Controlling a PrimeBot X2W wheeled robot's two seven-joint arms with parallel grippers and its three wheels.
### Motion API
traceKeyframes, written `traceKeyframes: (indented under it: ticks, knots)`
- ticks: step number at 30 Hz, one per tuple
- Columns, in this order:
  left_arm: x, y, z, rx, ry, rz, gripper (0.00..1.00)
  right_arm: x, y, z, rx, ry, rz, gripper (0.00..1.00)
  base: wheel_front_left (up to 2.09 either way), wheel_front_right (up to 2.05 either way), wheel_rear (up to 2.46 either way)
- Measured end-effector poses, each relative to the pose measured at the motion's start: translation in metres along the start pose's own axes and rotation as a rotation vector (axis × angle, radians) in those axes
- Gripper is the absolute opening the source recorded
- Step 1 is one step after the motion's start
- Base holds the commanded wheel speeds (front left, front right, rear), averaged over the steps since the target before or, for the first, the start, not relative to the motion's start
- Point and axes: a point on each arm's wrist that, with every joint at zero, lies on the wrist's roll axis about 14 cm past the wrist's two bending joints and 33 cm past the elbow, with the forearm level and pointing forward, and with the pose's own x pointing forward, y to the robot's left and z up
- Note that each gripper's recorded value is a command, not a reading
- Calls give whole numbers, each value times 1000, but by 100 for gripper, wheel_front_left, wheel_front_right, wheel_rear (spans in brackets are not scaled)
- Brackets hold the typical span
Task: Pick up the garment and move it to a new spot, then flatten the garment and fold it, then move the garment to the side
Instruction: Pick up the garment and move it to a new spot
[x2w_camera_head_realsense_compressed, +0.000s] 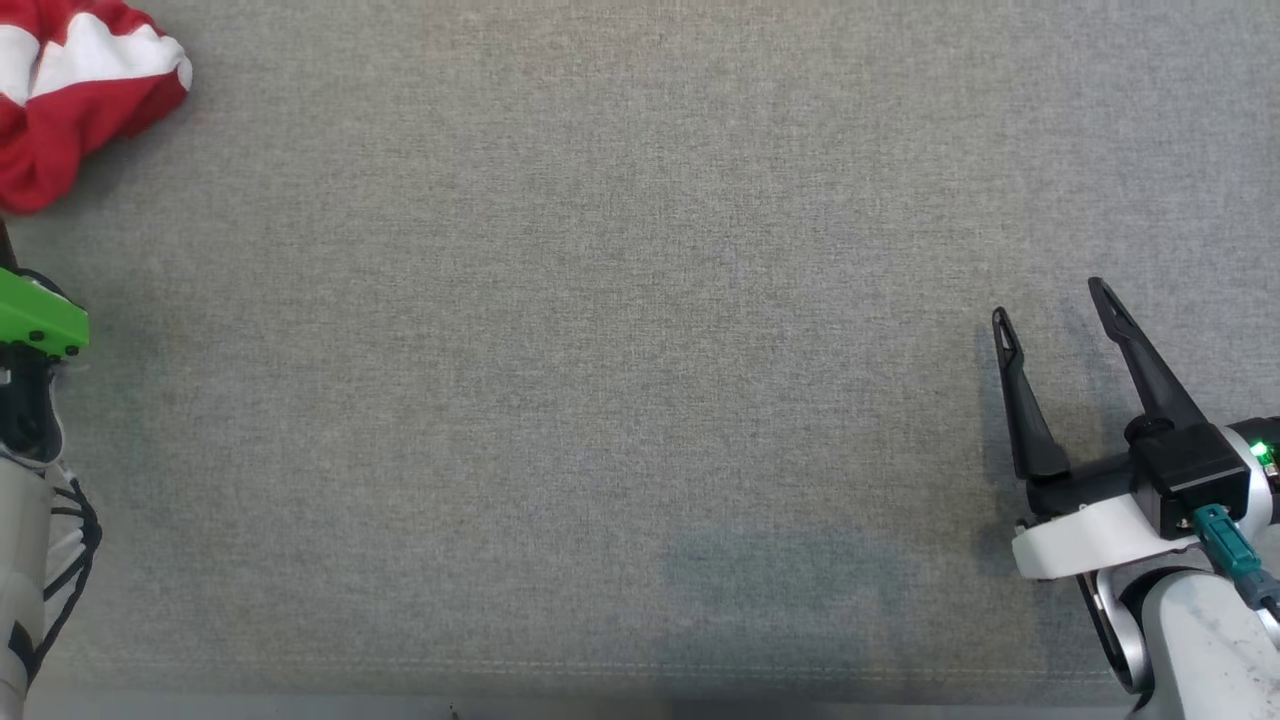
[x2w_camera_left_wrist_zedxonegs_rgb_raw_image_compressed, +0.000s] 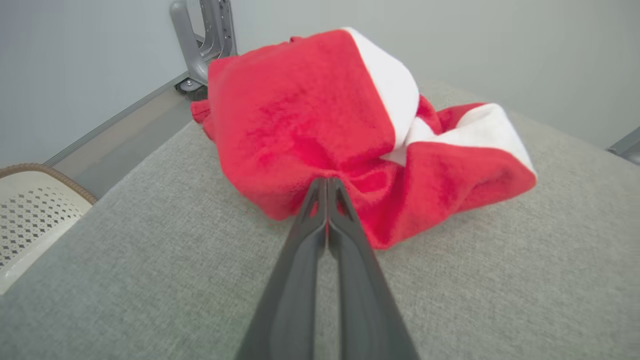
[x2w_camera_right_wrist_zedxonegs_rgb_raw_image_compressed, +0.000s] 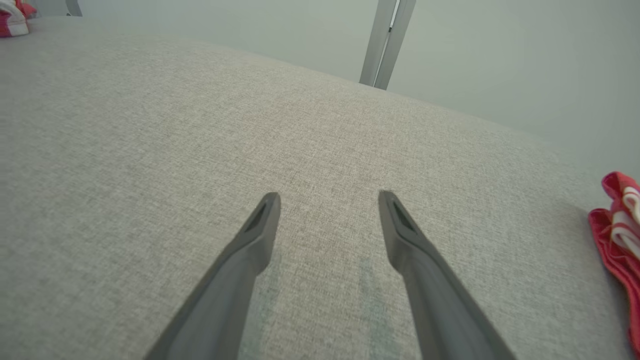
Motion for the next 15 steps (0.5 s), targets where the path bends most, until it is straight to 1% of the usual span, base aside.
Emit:
traceKeyframes:
  ticks: [6, 10, 15]
  knots:
    - [-8, -32, 39, 1, -110, -115, 0, -1, 7, 10, 19, -24, 9, 100, 0, 0, 0]
    - [-20, -52, 75, 1, -212, -192, 0, -3, 11, 18, 35, -48, 9, 100, 0, 0, 0]
    - [-46, -86, 88, 22, -278, -311, 0, -10, 14, 29, 62, -75, -4, 100, 0, 0, 0]
